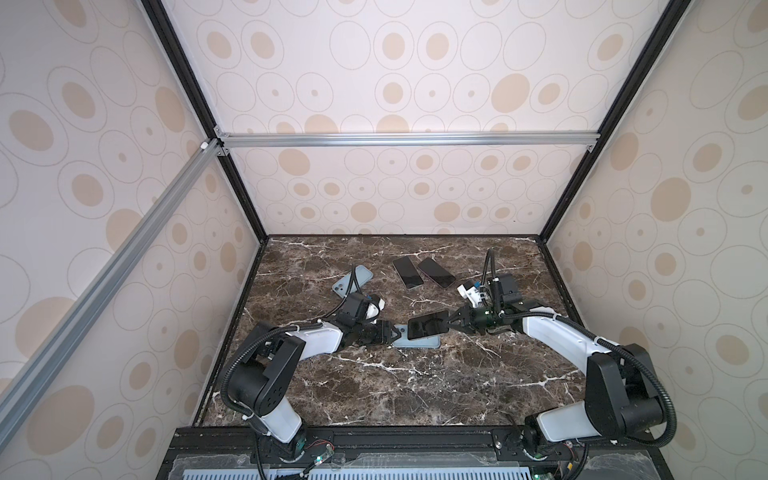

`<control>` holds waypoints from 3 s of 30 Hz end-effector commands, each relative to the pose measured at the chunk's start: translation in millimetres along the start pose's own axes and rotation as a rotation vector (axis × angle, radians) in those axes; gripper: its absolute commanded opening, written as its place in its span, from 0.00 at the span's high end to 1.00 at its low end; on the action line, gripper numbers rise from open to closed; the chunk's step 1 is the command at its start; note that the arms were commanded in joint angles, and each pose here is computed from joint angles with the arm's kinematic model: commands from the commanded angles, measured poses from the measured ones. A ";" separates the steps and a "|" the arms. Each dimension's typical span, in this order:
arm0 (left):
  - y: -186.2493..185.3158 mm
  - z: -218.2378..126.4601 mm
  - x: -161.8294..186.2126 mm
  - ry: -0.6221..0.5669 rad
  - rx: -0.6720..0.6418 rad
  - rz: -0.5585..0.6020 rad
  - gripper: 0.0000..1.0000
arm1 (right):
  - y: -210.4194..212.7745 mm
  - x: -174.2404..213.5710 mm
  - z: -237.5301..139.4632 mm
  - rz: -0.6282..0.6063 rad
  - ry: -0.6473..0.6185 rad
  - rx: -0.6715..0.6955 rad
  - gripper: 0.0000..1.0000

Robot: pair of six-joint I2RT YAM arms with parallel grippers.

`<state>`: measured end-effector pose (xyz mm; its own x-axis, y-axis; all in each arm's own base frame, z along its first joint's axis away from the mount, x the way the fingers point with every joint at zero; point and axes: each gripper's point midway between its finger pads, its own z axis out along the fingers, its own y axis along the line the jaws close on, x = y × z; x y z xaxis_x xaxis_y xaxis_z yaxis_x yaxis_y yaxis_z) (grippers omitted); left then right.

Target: Put the phone into the phone case

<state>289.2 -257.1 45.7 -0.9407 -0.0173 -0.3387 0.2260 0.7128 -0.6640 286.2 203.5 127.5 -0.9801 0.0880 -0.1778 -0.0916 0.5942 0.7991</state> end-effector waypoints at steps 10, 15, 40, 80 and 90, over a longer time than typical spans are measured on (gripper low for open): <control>-5.2 9.0 -7.6 -0.014 0.023 0.035 0.46 | -1.1 -0.5 11.9 0.008 0.039 -0.066 1.00; -3.6 11.4 -5.9 -0.011 0.029 0.027 0.48 | -6.0 0.0 16.0 0.019 0.050 -0.063 1.00; -4.4 18.3 -1.3 -0.013 0.073 0.010 0.52 | -25.6 4.1 34.8 0.072 0.087 -0.078 1.00; 8.4 28.2 -3.2 -0.027 0.023 0.049 0.52 | -64.8 22.2 65.5 0.140 0.193 -0.068 0.95; 12.4 35.5 -1.0 0.002 0.018 0.060 0.53 | -74.6 25.2 69.1 0.149 0.210 -0.022 0.90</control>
<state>311.9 -272.1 32.9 -0.9101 -0.0205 -0.4139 0.2909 0.6796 -0.6735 293.1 224.0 55.7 -0.9998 -0.0071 -0.0211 -0.0220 0.4629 0.8862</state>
